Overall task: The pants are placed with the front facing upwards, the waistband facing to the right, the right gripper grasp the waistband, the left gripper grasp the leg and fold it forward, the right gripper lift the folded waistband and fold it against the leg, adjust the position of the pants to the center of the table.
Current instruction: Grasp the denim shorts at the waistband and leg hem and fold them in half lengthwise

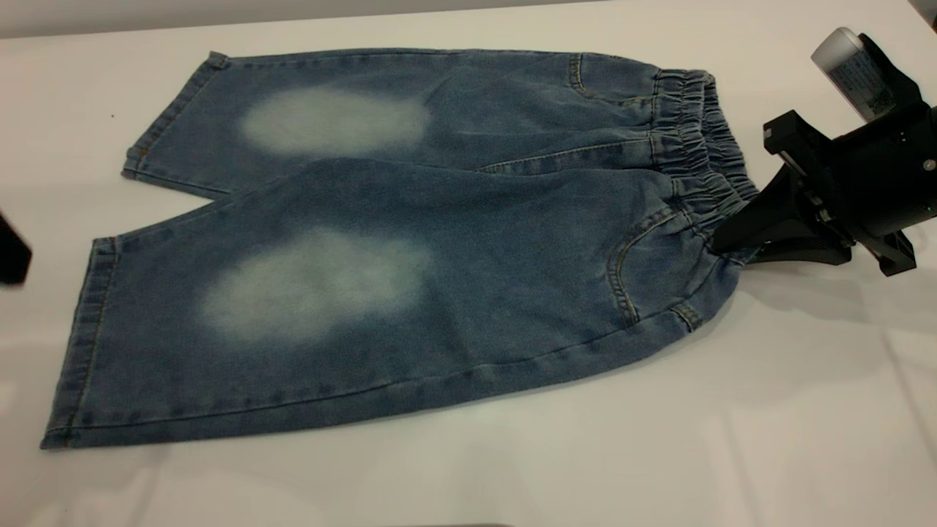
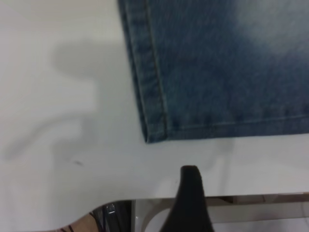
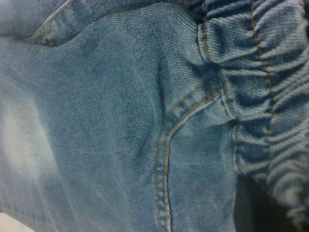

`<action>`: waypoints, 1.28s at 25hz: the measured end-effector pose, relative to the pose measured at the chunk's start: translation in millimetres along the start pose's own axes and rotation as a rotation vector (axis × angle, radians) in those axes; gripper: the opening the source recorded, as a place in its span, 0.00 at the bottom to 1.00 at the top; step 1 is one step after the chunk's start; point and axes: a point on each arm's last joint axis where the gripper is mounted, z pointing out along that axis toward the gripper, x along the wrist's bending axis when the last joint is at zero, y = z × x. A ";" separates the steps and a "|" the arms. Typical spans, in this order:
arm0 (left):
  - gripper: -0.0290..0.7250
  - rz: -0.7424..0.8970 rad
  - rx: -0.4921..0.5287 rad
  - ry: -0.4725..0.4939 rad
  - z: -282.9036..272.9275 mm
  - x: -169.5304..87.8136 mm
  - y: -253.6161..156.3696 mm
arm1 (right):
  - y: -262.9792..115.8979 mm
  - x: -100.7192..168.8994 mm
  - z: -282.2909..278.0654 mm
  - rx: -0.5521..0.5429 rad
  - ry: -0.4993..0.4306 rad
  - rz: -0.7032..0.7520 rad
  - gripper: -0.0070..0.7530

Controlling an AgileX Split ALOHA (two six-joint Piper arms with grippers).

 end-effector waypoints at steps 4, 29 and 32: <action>0.77 -0.044 -0.001 0.012 8.1 4.7 -13.6 | -0.1 0.0 0.0 0.001 0.000 0.000 0.06; 0.77 -0.119 0.128 0.128 105.2 24.2 -27.0 | -1.0 0.1 0.0 0.011 0.001 -0.007 0.06; 0.77 -0.116 0.124 0.135 112.0 25.9 -28.0 | -1.0 0.2 0.0 0.011 0.002 -0.007 0.06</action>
